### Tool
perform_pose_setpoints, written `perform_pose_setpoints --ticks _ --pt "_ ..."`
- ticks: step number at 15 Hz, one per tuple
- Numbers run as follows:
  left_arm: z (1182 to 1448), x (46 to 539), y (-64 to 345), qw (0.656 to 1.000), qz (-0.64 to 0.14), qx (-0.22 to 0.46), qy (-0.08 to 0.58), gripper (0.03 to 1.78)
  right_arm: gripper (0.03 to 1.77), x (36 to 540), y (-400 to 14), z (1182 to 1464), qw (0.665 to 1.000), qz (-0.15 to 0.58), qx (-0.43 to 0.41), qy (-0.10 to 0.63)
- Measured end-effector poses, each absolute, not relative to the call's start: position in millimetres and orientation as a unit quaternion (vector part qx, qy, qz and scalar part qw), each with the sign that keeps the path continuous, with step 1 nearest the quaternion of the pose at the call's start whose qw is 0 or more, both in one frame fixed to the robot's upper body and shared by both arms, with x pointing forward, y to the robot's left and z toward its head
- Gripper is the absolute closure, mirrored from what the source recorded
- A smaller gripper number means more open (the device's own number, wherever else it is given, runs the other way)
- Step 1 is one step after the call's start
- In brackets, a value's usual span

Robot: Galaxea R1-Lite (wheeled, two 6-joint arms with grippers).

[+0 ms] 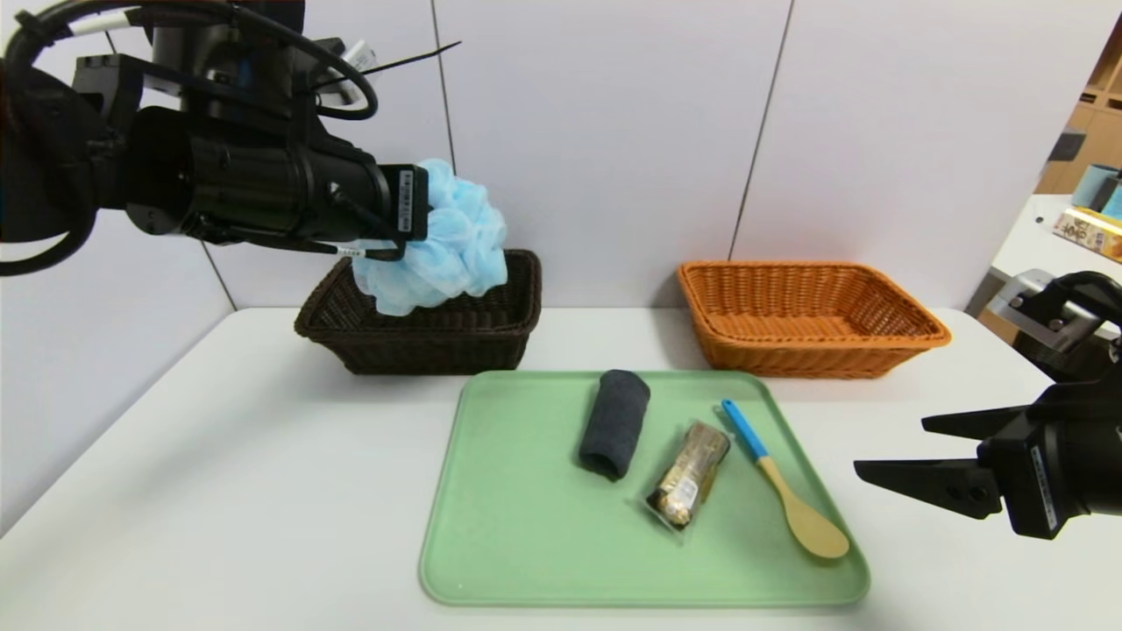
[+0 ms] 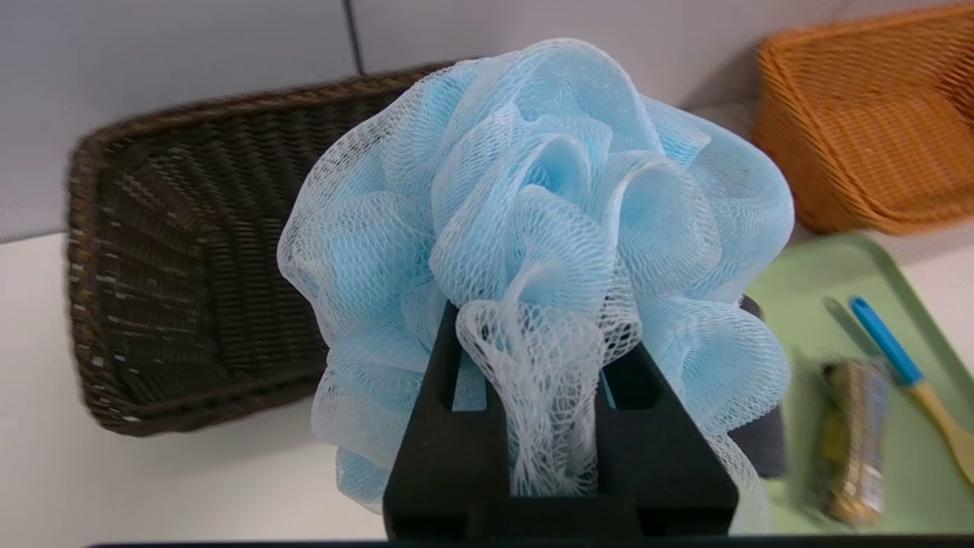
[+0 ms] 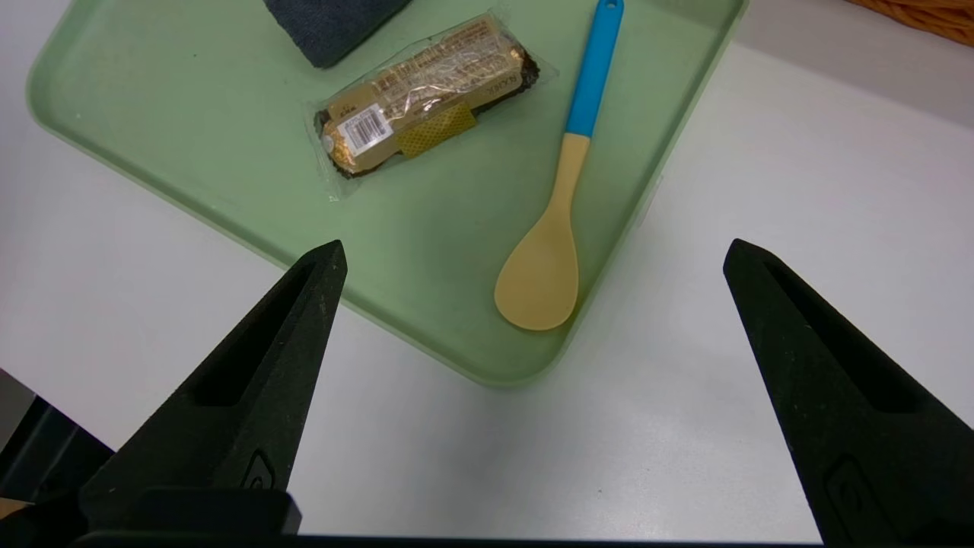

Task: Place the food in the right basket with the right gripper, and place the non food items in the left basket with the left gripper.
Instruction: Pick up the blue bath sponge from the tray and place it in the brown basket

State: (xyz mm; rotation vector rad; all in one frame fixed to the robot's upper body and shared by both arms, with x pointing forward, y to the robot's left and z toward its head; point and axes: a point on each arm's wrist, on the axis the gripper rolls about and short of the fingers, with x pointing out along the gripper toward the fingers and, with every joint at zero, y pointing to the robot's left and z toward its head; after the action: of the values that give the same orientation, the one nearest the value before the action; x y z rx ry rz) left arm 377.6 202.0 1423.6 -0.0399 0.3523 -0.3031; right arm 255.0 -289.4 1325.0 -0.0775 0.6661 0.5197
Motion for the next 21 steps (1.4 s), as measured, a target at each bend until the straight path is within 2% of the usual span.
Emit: perform_pose_setpoints --ticks 2,8,11,15,18,21 --pt "1420.5 401.7 215.4 0.977 -0.118 -0.020 0.174 1.53 0.09 254.7 -289.5 1322.7 0.910 0.252 -0.037 0.328" --pt "1377.2 472.0 262.5 0.981 -0.034 -0.014 0.189 1.55 0.09 255.1 -290.5 1312.9 0.904 0.247 -0.035 0.346" --pt "1362.7 484.6 274.3 0.978 -0.018 -0.018 0.205 1.55 0.09 253.8 -291.5 1307.7 0.902 0.245 -0.035 0.355" --pt "1356.3 488.3 275.6 0.976 -0.017 -0.018 0.214 1.55 0.09 253.8 -291.5 1307.0 0.901 0.245 -0.035 0.356" --pt "1354.5 489.4 274.4 0.975 -0.035 -0.023 0.217 1.09 0.09 253.6 -291.7 1307.2 0.901 0.245 -0.034 0.355" --pt "1358.0 488.1 275.0 0.976 -0.035 -0.023 0.212 0.78 0.09 253.3 -291.8 1307.4 0.902 0.244 -0.034 0.355"
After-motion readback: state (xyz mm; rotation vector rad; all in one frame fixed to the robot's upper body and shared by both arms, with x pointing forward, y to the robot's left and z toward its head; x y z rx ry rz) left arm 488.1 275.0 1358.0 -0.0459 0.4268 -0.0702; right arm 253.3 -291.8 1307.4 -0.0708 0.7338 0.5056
